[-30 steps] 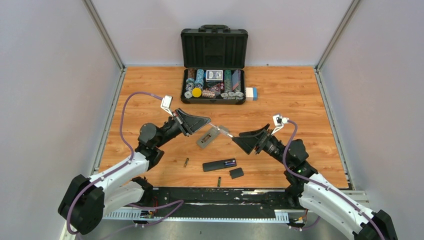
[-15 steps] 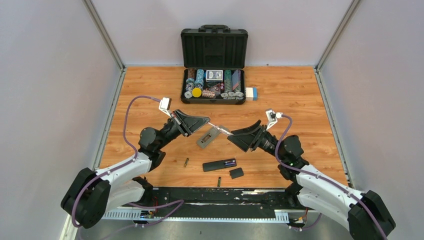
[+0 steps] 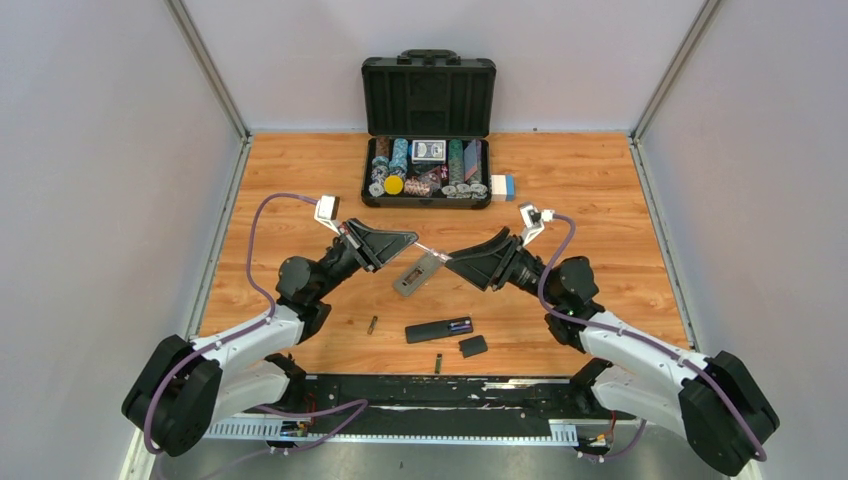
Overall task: Unload the batteries from the remote control
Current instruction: Adjust the screwdriver.
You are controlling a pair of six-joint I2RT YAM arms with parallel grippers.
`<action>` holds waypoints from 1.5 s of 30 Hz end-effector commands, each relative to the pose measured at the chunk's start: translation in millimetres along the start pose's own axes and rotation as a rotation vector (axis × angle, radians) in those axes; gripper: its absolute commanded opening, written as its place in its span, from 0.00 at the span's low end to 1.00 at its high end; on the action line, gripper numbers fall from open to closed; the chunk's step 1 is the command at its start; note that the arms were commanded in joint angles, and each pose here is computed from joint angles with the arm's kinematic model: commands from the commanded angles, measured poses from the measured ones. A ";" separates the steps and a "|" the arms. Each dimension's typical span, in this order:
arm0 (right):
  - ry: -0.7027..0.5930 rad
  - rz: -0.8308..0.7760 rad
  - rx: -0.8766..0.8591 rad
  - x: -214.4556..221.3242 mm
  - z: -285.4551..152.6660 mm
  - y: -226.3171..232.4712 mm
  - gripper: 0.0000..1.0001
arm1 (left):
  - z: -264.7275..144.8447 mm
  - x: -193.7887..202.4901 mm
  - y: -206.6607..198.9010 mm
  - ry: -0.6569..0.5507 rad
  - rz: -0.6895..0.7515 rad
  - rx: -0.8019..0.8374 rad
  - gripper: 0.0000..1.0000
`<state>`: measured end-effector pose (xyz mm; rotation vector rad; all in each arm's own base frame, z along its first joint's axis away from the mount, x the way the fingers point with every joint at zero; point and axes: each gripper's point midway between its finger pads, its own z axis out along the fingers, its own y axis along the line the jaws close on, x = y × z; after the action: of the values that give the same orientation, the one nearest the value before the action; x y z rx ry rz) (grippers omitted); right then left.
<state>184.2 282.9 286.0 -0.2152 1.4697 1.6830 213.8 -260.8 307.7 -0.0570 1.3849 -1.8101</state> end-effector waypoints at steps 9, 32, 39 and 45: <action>-0.022 -0.020 -0.118 -13.4 19.1 26.1 0.43 | -2.3 -8.0 -10.4 -0.041 0.030 0.035 0.00; 0.027 -0.006 -0.095 -4.8 26.3 17.7 0.38 | -2.9 -11.8 -9.1 -0.066 0.038 0.030 0.00; 0.021 -0.005 -0.109 -4.4 26.4 19.4 0.33 | -2.8 -12.0 -8.4 -0.067 0.039 0.028 0.00; -0.008 -0.005 -0.097 -8.5 24.5 18.7 0.32 | -3.4 -11.7 -8.1 -0.068 0.037 0.027 0.00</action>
<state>187.8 304.7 286.1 -0.2571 1.4880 1.7429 216.5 -255.4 305.3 -0.0993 1.3729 -1.7896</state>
